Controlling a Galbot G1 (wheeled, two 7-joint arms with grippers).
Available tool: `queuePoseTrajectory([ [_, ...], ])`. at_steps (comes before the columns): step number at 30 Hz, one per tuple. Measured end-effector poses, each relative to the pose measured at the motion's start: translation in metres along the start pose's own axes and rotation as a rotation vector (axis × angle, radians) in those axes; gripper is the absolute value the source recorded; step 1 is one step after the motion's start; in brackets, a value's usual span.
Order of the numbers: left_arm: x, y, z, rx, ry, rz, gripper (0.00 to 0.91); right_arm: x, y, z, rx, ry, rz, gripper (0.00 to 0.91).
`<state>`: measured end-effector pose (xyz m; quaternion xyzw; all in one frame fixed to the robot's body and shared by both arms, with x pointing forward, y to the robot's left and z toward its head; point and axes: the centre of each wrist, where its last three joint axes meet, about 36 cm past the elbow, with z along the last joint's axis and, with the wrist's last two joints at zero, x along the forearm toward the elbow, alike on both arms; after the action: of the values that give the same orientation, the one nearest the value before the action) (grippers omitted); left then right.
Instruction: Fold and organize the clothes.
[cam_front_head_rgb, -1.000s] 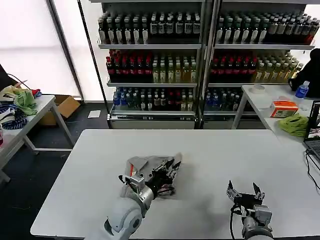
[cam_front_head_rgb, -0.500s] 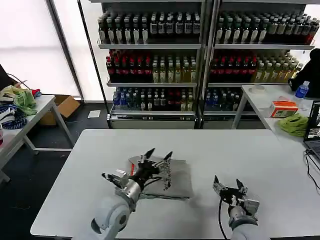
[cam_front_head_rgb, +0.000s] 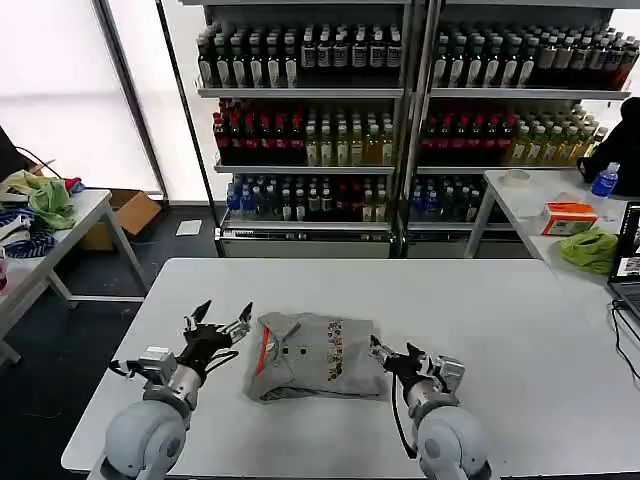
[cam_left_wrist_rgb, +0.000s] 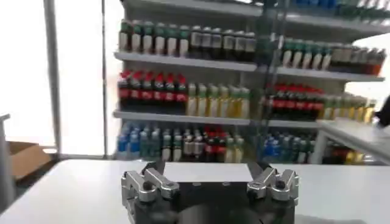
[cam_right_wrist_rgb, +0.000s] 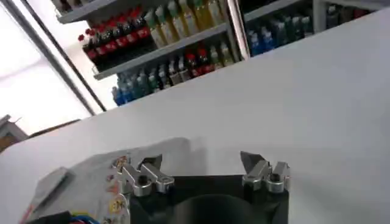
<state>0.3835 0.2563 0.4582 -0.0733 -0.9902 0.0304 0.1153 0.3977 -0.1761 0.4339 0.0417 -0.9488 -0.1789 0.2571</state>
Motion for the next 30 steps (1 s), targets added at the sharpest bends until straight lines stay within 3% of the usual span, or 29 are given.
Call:
queuePoseTrajectory([
  [5, 0.006, 0.011, 0.001, -0.014, 0.017, -0.050, 0.907, -0.018, 0.002, -0.007, -0.037, 0.036, -0.021, 0.907],
  [9, 0.009, 0.016, 0.004, -0.021, 0.032, -0.074, 0.907, -0.029, 0.003, -0.010, -0.057, 0.064, -0.038, 0.736],
  [16, 0.011, 0.023, 0.005, -0.032, 0.044, -0.104, 0.907, -0.041, 0.008, -0.008, -0.064, 0.102, -0.064, 0.645],
  [19, 0.011, 0.025, 0.004, -0.032, 0.044, -0.111, 0.907, -0.044, 0.010, -0.006, -0.064, 0.115, -0.066, 0.322],
  [20, 0.011, 0.026, 0.004, -0.032, 0.045, -0.113, 0.907, -0.045, 0.010, -0.005, -0.064, 0.117, -0.063, 0.010],
  [30, 0.013, 0.030, 0.007, -0.029, 0.052, -0.131, 0.907, -0.044, 0.003, -0.005, -0.040, 0.118, -0.034, 0.000],
])
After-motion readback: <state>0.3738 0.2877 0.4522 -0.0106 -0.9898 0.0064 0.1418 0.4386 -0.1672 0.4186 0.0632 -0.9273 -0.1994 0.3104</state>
